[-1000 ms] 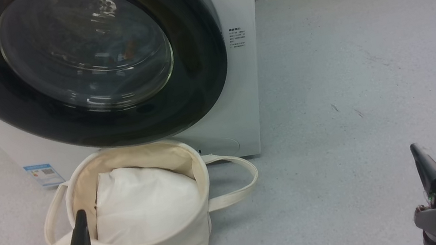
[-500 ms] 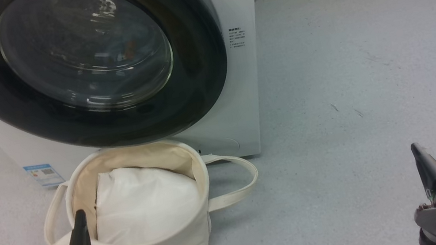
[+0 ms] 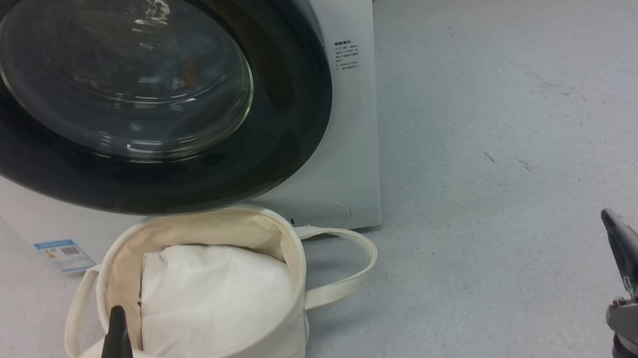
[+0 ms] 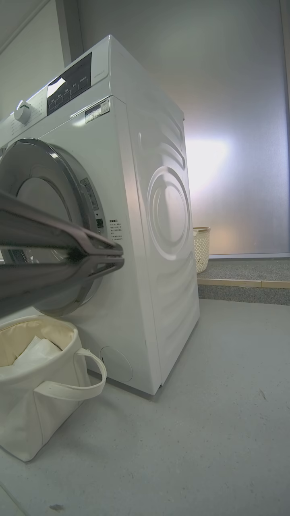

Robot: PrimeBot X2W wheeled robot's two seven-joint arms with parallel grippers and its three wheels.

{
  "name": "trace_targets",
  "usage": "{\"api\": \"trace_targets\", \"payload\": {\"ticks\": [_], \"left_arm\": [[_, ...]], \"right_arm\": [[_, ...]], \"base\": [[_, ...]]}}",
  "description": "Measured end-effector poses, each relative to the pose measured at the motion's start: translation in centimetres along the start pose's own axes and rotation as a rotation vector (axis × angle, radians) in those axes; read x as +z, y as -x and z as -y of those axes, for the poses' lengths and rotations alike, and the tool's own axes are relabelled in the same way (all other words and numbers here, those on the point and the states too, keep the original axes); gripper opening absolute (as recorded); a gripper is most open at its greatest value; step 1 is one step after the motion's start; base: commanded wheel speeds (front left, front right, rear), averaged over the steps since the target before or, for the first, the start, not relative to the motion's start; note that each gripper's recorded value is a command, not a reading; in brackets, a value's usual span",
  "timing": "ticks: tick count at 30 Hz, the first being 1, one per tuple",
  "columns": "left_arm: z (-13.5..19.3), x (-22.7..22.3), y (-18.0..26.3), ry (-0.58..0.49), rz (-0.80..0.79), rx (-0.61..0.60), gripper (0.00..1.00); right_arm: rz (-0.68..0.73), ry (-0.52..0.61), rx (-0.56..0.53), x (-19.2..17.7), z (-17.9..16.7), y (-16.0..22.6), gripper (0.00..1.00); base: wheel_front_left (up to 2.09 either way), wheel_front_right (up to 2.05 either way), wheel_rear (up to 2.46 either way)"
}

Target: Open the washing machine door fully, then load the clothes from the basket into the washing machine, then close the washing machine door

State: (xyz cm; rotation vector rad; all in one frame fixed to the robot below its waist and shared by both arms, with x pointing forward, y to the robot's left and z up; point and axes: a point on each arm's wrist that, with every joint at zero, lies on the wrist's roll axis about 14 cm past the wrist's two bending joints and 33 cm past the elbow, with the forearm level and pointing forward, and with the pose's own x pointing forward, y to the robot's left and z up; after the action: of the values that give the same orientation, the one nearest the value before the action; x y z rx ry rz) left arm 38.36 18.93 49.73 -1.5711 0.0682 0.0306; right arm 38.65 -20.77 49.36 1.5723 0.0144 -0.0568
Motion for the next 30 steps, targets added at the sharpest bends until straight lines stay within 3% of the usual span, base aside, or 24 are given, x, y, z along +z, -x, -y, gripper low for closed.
{"api": "trace_targets", "payload": {"ticks": [30], "left_arm": [[0.00,0.01,0.00,0.000,0.000,0.000,0.00]], "right_arm": [[-0.005,-0.001,0.000,-0.18,0.02,0.00,0.00]], "base": [[0.00,0.00,0.00]]}}
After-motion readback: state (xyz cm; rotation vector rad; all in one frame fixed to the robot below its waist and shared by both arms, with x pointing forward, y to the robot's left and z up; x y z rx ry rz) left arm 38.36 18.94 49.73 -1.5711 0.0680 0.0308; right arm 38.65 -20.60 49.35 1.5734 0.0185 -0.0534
